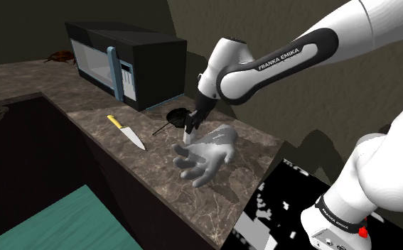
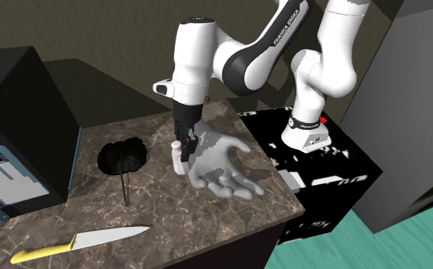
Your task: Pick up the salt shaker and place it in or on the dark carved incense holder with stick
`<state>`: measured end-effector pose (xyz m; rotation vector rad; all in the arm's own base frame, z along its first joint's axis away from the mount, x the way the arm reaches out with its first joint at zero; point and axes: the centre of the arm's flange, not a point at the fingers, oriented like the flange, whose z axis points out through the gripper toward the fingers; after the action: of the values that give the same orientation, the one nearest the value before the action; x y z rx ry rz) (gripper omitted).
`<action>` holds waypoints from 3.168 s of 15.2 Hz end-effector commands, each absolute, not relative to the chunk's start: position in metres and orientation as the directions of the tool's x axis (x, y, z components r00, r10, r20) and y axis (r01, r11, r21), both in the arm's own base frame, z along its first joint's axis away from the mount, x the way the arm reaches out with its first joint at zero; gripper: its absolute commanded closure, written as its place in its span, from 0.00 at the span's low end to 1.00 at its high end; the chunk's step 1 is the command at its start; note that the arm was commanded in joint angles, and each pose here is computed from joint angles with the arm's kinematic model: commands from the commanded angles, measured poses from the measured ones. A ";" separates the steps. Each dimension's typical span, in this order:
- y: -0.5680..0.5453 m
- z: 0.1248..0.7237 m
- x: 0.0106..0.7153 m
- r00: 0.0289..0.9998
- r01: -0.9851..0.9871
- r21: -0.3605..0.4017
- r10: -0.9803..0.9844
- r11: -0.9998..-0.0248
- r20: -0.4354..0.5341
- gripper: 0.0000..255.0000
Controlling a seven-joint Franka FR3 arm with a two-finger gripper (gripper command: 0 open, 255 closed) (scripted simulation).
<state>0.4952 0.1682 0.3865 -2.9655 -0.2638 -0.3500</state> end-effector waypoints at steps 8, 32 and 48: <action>0.167 0.434 0.496 0.958 0.190 -0.121 0.157 -0.974 0.242 1.00; 0.066 0.414 0.683 0.958 0.190 -0.121 0.157 -0.974 0.242 1.00; 0.066 0.366 0.683 0.958 0.190 -0.121 0.157 -0.974 0.242 1.00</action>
<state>0.6834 0.0661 0.3660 -2.9656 -0.2638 -0.3493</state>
